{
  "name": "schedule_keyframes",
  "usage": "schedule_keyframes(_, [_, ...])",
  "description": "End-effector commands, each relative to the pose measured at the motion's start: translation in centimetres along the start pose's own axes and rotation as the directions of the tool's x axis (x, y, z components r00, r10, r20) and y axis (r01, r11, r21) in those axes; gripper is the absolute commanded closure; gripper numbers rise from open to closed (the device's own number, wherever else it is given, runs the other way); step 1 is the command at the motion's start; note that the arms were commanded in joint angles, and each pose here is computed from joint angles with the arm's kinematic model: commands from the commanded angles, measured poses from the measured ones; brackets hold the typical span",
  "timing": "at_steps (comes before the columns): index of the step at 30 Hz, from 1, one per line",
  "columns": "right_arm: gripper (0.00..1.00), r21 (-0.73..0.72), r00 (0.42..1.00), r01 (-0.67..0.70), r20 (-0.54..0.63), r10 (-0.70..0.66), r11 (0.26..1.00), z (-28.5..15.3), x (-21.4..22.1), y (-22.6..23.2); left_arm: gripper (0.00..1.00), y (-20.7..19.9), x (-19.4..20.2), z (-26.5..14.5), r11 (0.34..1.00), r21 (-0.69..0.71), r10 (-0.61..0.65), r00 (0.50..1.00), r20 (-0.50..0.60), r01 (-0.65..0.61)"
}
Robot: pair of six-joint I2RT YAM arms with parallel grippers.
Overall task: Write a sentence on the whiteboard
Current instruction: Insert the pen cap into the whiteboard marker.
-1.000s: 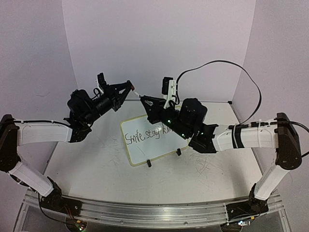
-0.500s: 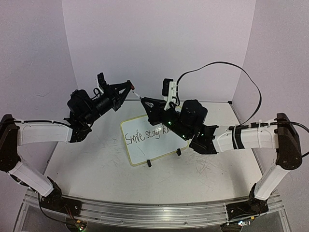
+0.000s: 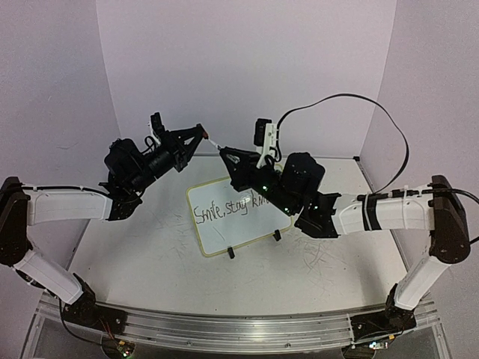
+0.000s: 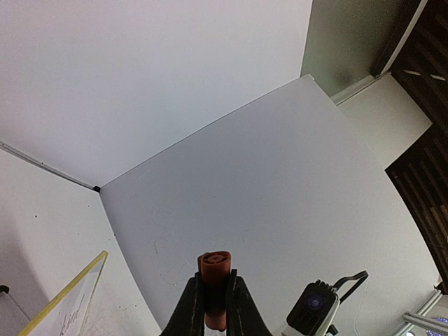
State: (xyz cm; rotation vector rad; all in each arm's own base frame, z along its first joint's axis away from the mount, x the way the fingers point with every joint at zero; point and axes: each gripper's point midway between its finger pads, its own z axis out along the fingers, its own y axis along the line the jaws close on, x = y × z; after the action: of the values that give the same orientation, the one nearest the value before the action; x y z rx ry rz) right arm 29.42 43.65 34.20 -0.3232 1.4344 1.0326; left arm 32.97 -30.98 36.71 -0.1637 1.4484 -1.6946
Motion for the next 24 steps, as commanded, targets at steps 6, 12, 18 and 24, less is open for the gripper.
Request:
schedule_keyframes(6, [1.00, -0.015, 0.997, -0.019, 0.079, 0.020, 1.000, 0.0, -2.7, 0.9, 1.00, -2.1, -0.7, 0.4, 0.998, 0.066, 0.010, 1.000, 0.018, -0.011])
schedule_keyframes(12, [1.00, 0.004, 0.997, -0.010, 0.080, 0.009, 1.000, 0.8, -2.2, 0.5, 1.00, -2.2, -0.6, 0.4, 0.997, 0.072, -0.005, 1.000, 0.012, 0.004])
schedule_keyframes(18, [1.00, 0.002, 0.993, 0.003, 0.115, -0.003, 1.000, 1.9, -2.4, 0.7, 1.00, -2.6, -0.6, 0.5, 0.996, 0.087, -0.025, 1.000, 0.006, 0.024])
schedule_keyframes(24, [1.00, 0.059, 0.981, 0.033, 0.191, -0.044, 0.998, 3.2, -2.5, -0.2, 1.00, -2.8, -0.4, 0.6, 0.993, 0.104, -0.048, 0.999, -0.002, 0.048])
